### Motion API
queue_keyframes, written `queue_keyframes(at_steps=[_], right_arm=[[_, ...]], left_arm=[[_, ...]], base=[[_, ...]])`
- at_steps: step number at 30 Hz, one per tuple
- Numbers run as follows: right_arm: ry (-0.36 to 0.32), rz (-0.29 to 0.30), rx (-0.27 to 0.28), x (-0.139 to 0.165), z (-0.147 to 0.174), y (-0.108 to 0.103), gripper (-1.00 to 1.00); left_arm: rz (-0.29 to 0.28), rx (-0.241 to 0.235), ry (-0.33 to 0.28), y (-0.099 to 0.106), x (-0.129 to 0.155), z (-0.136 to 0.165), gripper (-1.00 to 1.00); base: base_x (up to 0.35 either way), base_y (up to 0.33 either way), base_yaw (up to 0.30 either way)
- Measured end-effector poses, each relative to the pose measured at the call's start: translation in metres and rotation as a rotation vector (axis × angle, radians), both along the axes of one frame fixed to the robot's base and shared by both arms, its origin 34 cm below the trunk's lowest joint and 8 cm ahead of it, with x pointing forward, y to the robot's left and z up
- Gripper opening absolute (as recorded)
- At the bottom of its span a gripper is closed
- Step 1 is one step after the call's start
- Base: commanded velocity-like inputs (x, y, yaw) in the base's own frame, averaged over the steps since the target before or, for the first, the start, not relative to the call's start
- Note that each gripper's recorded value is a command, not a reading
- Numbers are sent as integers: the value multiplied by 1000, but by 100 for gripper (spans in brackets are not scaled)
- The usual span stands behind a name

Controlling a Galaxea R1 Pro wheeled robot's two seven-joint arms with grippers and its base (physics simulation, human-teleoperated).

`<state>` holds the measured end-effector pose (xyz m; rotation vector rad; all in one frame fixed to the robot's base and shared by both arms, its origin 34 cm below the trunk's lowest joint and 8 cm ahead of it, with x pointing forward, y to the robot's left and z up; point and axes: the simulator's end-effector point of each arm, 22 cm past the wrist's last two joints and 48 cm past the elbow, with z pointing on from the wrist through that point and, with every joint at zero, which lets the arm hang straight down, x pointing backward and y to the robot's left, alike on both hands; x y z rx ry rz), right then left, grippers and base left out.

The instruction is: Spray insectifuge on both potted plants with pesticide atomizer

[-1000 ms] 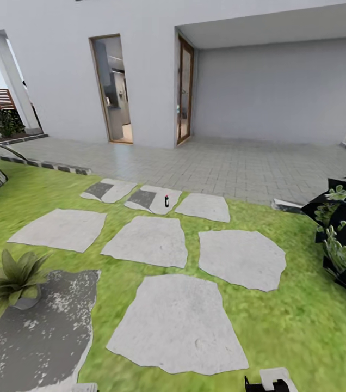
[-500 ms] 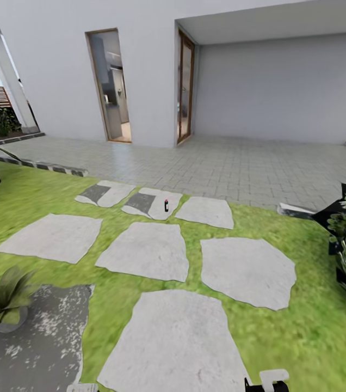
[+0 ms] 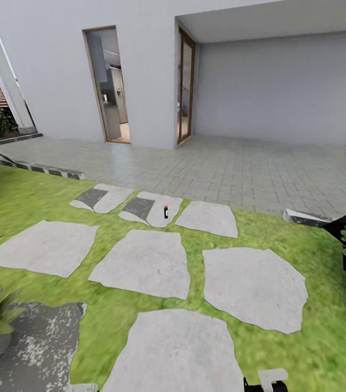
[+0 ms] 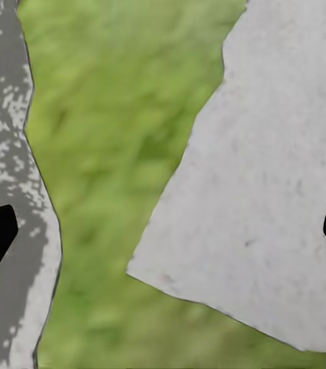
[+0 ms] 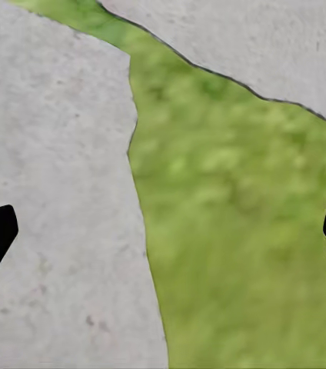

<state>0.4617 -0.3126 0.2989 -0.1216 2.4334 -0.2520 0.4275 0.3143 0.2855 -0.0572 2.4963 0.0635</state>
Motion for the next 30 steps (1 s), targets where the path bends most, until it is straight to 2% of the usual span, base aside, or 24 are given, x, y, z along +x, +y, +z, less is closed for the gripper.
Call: queue_keyframes(at_steps=[23, 30], right_arm=[[0, 0, 0, 0, 0, 0, 100], [0, -1, -1, 0, 0, 0, 100]], left_arm=[[0, 0, -1, 0, 0, 0, 100], [0, 0, -1, 0, 0, 0, 100]], base=[[337, 16, -1], [303, 170, -194]])
